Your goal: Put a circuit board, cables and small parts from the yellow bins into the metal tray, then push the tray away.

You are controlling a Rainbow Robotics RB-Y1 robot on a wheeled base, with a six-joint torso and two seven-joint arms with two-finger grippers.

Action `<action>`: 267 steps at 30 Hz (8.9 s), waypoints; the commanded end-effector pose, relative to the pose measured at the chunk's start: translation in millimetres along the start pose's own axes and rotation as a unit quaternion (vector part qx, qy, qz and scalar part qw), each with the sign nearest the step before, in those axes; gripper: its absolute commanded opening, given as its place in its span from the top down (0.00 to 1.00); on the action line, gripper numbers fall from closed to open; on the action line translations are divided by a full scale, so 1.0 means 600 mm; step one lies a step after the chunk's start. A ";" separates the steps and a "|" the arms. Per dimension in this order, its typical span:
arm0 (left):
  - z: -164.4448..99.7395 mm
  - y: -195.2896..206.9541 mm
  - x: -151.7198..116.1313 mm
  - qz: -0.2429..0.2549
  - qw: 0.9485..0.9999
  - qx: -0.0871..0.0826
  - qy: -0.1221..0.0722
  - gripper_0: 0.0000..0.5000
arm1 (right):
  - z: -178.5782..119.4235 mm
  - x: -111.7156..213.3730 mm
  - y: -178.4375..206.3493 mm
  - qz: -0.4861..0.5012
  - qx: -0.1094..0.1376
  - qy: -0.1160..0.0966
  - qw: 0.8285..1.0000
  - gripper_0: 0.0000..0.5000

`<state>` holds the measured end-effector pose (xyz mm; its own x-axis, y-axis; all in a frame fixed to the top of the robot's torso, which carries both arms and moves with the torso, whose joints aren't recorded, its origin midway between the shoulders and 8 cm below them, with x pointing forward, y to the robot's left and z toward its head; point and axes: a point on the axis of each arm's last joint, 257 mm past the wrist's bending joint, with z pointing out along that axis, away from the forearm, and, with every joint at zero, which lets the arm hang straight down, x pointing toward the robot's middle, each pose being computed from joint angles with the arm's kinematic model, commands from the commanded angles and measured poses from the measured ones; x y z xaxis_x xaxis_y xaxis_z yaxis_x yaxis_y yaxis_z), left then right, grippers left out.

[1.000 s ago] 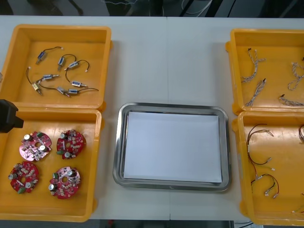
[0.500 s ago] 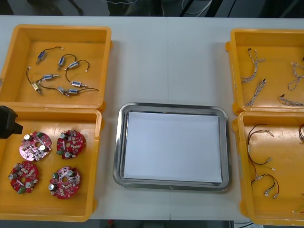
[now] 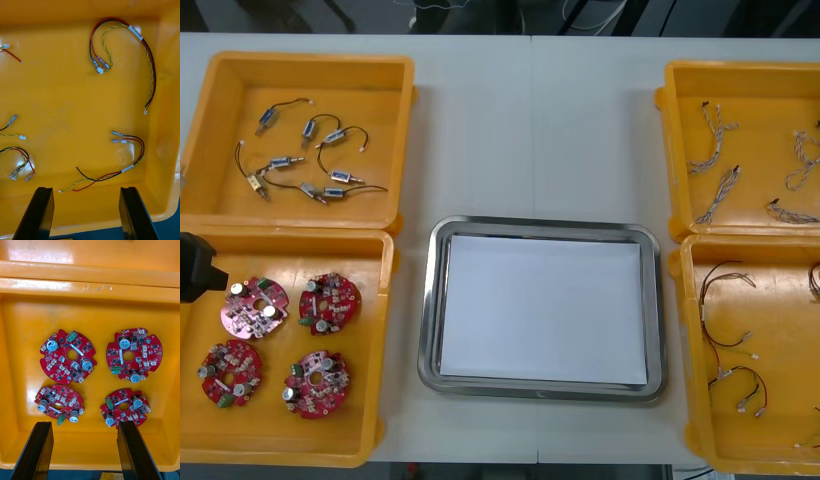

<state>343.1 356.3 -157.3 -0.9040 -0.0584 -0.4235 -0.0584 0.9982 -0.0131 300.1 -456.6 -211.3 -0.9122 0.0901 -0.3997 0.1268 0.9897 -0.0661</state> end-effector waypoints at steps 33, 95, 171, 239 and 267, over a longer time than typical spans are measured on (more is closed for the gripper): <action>0.025 0.047 0.069 0.105 0.992 0.029 -0.063 0.00 | 0.142 0.058 -0.035 0.191 -0.003 -0.023 0.981 0.00; 0.179 0.083 0.211 0.285 0.956 0.040 -0.056 0.00 | 0.235 0.043 -0.061 0.328 -0.011 -0.027 0.944 0.00; 0.239 0.084 0.214 0.330 0.943 0.045 -0.014 0.87 | 0.023 -0.044 -0.029 0.151 -0.032 -0.028 0.988 1.00; 0.011 -0.067 0.009 0.296 0.955 0.022 -0.006 1.00 | 0.045 -0.077 0.140 0.070 -0.075 -0.071 0.992 0.00; -0.001 -0.333 -0.038 0.260 0.964 0.050 -0.031 1.00 | 0.049 -0.111 0.045 -0.120 -0.083 -0.058 0.988 0.00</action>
<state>373.1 188.3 -155.0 -0.7683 0.4896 -0.4123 0.4734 0.8682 0.1489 364.4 -424.9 -229.4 -0.8796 -0.0749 -0.4698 -0.1072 0.9933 0.0424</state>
